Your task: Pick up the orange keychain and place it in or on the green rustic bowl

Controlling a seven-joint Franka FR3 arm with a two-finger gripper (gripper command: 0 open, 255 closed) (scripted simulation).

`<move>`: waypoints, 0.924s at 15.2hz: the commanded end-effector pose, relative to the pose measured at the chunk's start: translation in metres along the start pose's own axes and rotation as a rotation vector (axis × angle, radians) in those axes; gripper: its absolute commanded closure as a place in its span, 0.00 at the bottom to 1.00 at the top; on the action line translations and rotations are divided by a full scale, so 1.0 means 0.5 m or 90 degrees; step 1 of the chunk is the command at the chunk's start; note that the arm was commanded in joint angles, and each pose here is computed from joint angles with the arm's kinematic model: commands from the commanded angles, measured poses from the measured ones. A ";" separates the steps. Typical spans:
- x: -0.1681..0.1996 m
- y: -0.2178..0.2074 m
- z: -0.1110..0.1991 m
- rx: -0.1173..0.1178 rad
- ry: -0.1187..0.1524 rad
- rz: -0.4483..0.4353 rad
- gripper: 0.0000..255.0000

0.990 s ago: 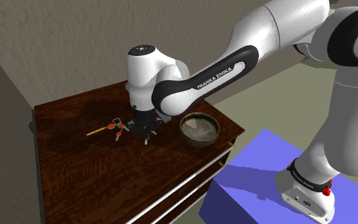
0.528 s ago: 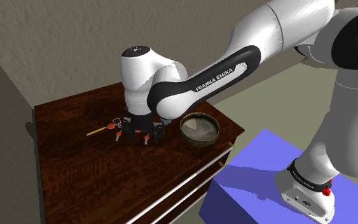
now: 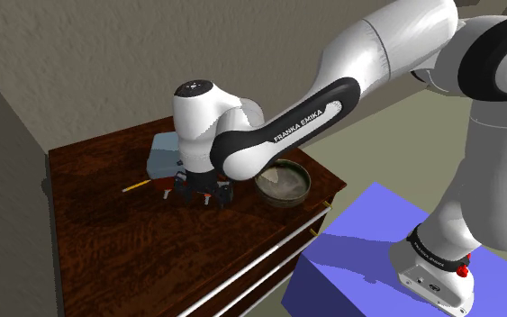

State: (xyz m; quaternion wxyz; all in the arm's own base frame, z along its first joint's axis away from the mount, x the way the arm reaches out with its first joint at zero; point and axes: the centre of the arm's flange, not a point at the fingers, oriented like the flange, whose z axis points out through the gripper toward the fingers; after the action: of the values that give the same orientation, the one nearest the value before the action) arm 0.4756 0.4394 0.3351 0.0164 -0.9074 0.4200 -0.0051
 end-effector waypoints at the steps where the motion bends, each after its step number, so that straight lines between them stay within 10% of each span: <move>1: 0.000 0.000 0.001 0.000 0.000 0.000 0.00; 4: 0.000 0.000 0.001 0.000 0.000 0.000 0.00; 5: 0.000 0.000 0.001 0.000 0.000 0.000 1.00; 14: -0.003 0.007 -0.007 -0.013 0.004 -0.002 1.00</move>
State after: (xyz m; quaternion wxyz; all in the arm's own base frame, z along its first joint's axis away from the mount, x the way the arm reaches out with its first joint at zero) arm 0.4713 0.4381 0.3398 0.0033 -0.9082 0.4185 -0.0038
